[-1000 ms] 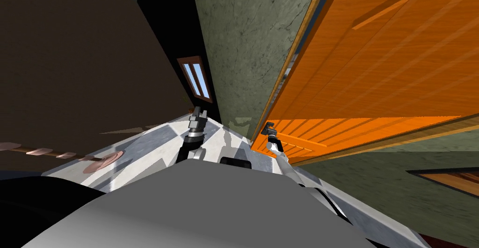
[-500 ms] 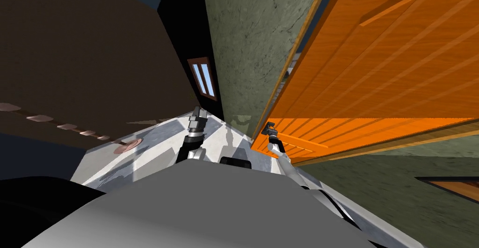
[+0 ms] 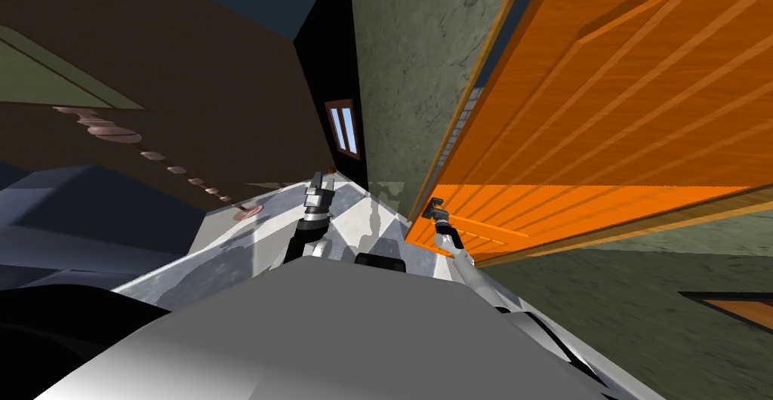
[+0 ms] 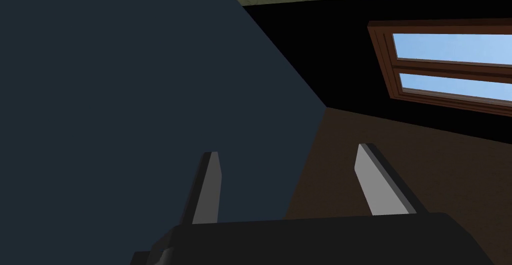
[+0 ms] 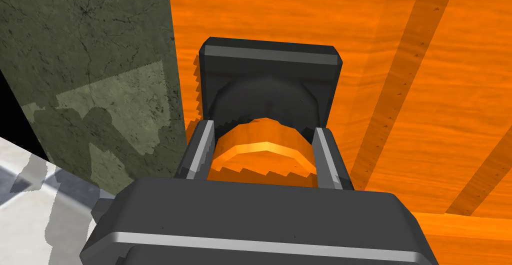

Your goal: Pull the door open

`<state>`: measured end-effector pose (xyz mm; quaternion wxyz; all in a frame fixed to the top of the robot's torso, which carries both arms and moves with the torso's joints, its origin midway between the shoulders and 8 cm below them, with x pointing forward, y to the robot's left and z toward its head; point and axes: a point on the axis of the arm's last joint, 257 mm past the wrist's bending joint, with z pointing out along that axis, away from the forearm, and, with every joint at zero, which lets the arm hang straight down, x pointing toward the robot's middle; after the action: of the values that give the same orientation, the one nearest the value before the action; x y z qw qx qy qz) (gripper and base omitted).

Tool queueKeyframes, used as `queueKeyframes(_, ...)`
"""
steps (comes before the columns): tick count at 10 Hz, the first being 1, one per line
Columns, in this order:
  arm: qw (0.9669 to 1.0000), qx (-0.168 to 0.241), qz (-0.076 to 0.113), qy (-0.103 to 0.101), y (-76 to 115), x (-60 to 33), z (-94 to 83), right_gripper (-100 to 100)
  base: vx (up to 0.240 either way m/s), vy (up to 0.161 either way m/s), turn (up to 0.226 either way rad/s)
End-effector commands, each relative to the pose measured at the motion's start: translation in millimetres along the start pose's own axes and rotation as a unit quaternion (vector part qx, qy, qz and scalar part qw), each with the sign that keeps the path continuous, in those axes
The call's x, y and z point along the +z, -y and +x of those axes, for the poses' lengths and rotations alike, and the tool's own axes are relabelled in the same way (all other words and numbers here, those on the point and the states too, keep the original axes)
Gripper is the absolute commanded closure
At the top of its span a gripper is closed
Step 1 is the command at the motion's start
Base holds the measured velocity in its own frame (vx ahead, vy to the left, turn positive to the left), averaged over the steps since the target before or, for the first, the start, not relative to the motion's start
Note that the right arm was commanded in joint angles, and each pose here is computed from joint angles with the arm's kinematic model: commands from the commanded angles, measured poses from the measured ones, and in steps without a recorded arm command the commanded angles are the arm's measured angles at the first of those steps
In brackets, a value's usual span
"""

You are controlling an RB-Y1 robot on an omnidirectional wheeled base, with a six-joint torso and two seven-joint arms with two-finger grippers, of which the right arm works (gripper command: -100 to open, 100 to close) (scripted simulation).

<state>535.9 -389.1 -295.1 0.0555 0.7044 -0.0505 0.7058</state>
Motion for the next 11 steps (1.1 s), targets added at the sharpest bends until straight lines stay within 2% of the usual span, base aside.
queueKeyframes(1,1.0000,0.003,0.008,0.001,1.7,-2.6,-1.0,100,-0.232,-0.069,0.111)
queueKeyframes(2,1.0000,0.001,0.005,0.002,0.8,-1.7,-1.6,100,-0.101,-0.033,0.033)
queueKeyframes(11,0.9980,0.003,0.063,0.001,19.1,-21.0,-0.8,100,-0.203,-0.080,0.110)
